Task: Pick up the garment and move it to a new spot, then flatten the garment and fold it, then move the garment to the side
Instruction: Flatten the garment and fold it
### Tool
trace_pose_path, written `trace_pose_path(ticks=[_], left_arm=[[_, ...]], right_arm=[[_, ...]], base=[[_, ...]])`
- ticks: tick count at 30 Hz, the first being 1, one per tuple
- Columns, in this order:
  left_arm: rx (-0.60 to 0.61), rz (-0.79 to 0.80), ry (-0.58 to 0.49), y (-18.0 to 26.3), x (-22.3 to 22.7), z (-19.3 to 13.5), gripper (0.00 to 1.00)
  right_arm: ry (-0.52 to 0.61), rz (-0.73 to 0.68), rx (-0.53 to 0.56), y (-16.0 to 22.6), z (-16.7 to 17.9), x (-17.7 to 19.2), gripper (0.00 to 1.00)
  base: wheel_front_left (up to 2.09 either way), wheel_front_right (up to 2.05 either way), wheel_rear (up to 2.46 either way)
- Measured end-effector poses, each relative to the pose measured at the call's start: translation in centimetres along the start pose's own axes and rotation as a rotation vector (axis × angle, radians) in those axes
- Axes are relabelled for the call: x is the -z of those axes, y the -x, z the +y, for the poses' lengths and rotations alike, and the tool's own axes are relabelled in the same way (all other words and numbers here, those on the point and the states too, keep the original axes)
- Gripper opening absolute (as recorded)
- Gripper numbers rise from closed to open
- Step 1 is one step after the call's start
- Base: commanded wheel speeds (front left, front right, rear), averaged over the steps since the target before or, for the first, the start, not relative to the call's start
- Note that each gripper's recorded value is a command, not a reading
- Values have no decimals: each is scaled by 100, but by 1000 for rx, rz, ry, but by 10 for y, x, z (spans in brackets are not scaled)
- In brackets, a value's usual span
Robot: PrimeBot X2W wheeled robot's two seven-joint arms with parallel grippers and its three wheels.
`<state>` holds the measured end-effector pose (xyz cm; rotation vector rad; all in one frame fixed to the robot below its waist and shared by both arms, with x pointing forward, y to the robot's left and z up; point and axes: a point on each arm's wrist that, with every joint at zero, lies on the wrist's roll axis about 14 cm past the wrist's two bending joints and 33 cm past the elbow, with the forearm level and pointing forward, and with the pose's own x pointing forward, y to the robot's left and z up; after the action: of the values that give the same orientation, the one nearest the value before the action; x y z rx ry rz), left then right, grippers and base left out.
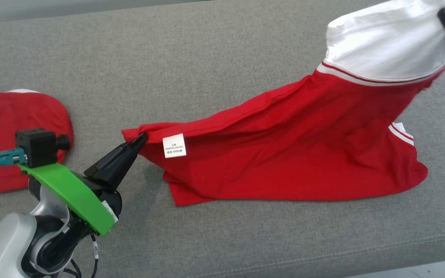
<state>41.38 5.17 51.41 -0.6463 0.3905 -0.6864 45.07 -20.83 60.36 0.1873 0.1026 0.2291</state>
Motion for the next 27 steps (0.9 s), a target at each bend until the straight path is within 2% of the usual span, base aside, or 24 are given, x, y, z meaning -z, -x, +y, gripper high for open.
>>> trace_pose_path(ticks=[5, 9, 13, 15, 19, 21, 25, 26, 27], left_arm=[[158, -39, -104, 18, -31, -57, 0], [265, -83, -214, 43, -60, -102, 0], [382, -103, -301, 72, -78, -150, 0], [405, -95, -319, 82, -82, -162, 0], [385, -53, -321, 84, -87, -161, 0], [342, -22, -281, 79, -90, -149, 0], [176, 86, -158, 57, -88, -91, 0], [85, 126, -97, 46, -87, -59, 0], [52, 153, -82, 41, -86, -45, 0]], right_arm=[[-38, -219, -18, 33, 4, -67, 0], [-45, -357, -72, 65, 17, -112, 0], [-27, -405, -139, 93, 35, -140, 0], [-4, -395, -158, 99, 40, -146, 0], [-23, -339, -176, 96, 41, -142, 0], [-40, -268, -181, 86, 39, -130, 0], [-104, -64, -186, 48, 33, -81, 0], [-150, 20, -177, 26, 30, -56, 0], [-158, 49, -154, 15, 26, -45, 0]], base=[[0, 0, 0], [0, 0, 0], [0, 0, 0], [0, 0, 0], [0, 0, 0], [0, 0, 0], [0, 0, 0], [0, 0, 0], [0, 0, 0]])
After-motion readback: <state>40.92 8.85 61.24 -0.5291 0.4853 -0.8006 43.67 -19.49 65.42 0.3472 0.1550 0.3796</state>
